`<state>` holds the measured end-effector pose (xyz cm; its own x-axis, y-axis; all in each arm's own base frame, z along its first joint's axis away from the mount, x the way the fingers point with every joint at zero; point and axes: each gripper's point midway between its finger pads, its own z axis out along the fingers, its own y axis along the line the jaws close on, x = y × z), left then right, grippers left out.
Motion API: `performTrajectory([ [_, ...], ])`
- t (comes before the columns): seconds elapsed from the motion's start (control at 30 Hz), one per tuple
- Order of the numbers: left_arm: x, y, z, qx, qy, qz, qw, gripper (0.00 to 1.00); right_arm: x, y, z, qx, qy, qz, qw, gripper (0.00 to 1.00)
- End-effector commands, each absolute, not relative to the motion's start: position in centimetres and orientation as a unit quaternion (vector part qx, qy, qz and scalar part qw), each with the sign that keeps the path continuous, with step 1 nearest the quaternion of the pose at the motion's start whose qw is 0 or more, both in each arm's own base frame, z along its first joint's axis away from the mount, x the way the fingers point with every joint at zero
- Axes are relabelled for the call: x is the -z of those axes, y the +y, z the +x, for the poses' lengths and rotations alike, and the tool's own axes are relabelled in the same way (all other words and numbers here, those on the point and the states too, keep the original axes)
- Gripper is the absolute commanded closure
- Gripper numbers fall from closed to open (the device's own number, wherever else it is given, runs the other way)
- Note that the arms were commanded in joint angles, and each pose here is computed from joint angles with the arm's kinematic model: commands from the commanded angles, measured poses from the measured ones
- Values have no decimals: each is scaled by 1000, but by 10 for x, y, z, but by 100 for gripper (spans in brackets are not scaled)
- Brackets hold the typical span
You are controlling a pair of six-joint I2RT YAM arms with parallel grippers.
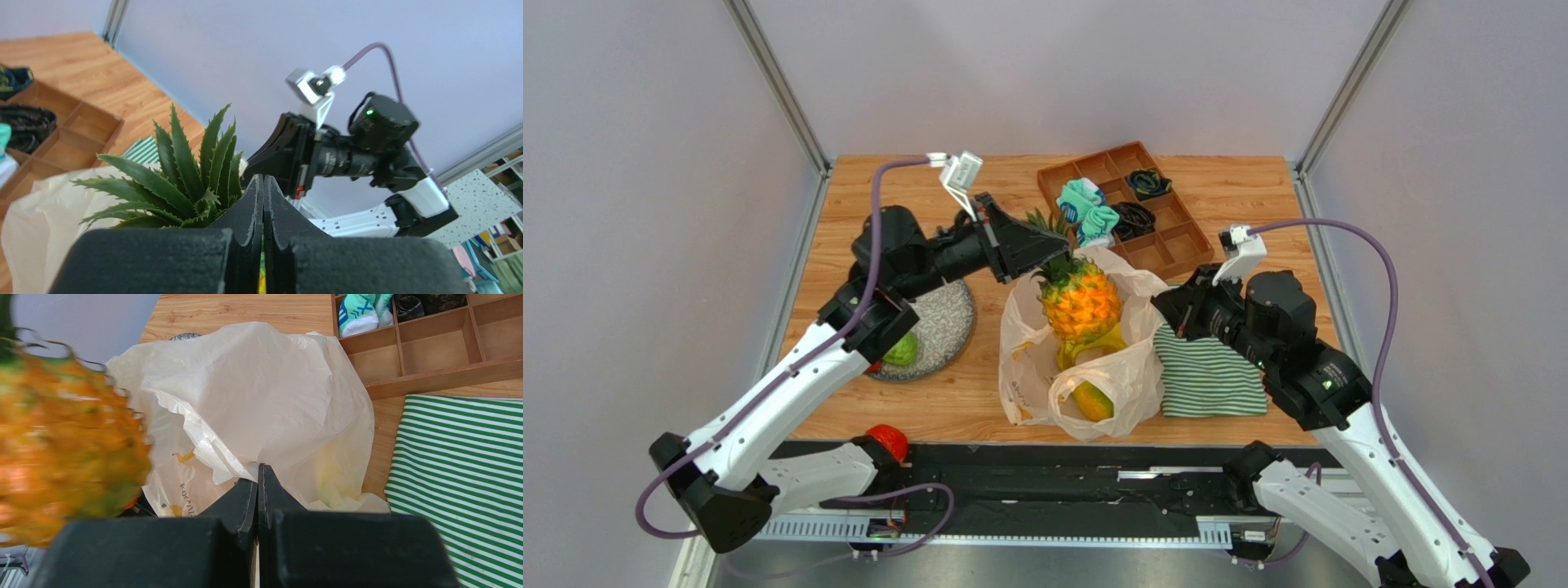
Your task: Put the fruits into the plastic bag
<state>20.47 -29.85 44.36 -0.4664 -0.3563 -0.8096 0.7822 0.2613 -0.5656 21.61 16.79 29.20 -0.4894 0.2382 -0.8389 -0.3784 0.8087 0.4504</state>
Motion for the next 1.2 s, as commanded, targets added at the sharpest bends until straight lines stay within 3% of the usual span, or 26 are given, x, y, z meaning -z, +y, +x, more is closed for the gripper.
performTrajectory([
  [0.0,-436,-322,203,596,618,180,480,100,-308,166,219,-313,794,-32,521,100],
  [0.3,-371,-344,216,500,670,220,503,100,-305,167,221,-311,795,-33,519,100],
  [0.77,-300,-395,162,396,699,300,514,100,-298,164,232,-289,806,-13,517,100],
  [1.17,-226,-410,160,353,755,324,448,100,-296,166,235,-289,807,-10,514,100],
])
